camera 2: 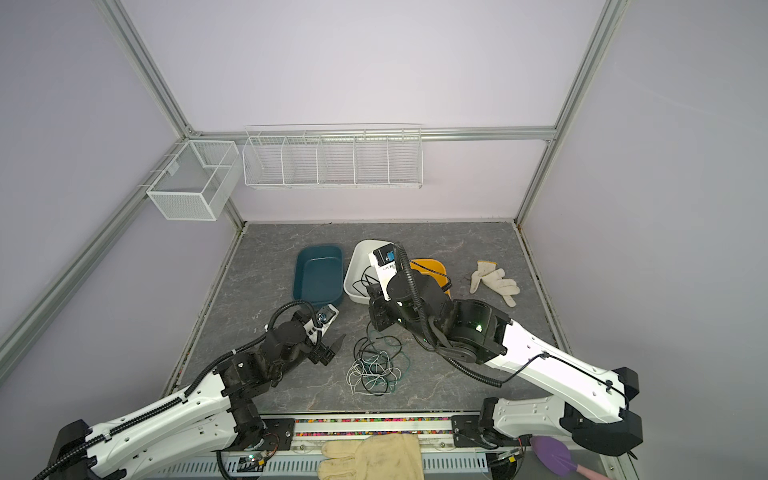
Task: Untangle the cables
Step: 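Grasp another black cable in the tangle with the right gripper and lift it, then lower the second black cable into the white tub with the right gripper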
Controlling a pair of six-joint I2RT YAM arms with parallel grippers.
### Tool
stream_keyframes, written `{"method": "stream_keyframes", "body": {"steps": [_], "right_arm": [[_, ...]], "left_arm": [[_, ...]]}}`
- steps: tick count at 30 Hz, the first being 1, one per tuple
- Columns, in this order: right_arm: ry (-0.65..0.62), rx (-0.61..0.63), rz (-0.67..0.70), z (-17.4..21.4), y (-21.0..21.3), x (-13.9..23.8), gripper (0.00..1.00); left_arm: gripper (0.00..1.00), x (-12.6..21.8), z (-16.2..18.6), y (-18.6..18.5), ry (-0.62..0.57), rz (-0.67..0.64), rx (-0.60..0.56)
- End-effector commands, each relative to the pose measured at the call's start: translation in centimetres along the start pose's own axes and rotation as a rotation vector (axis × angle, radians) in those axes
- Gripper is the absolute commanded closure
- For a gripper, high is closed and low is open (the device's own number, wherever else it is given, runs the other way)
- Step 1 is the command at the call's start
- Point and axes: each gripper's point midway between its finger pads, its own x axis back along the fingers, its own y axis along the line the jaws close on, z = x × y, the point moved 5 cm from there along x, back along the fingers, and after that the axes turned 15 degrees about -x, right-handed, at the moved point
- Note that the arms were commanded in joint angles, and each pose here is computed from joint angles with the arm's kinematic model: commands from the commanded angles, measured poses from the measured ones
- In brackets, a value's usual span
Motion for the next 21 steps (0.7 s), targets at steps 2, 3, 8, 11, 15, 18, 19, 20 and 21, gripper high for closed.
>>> {"method": "stream_keyframes", "body": {"steps": [2, 3, 8, 11, 15, 18, 19, 20, 21], "right_arm": [[0.032, -0.011, -0.001, -1.5, -1.2, -2.1, 0.93], [0.037, -0.019, -0.005, -1.8, -1.4, -2.5, 0.93], [0.078, -0.077, -0.065, -3.9, -2.1, -5.1, 0.93], [0.098, -0.102, -0.08, -4.6, -2.6, -7.1, 0.93], [0.13, -0.13, -0.083, -5.4, -3.5, -10.0, 0.93], [0.157, -0.141, -0.064, -5.8, -4.5, -12.5, 0.93], [0.162, -0.141, -0.05, -5.9, -4.9, -13.2, 0.93], [0.161, -0.134, -0.031, -6.0, -5.3, -14.1, 0.93], [0.163, -0.122, -0.016, -6.1, -5.6, -14.9, 0.93]], "left_arm": [[0.01, 0.1, 0.4, -0.5, 0.007, 0.028, -0.027], [0.01, 0.1, 0.4, -0.6, 0.007, 0.036, -0.027], [0.01, 0.1, 0.5, -0.8, 0.008, 0.045, -0.034], [0.01, 0.1, 0.6, -0.8, 0.01, 0.043, -0.038], [0.01, 0.2, 0.6, -0.7, 0.004, 0.04, -0.038], [0.01, 0.2, 0.6, -0.8, 0.002, 0.041, -0.037], [0.01, 0.2, 0.6, -0.8, 0.0, 0.043, -0.037], [0.01, 0.2, 0.6, -0.8, 0.0, 0.045, -0.038], [0.01, 0.3, 0.5, -0.8, -0.003, 0.045, -0.037]]}}
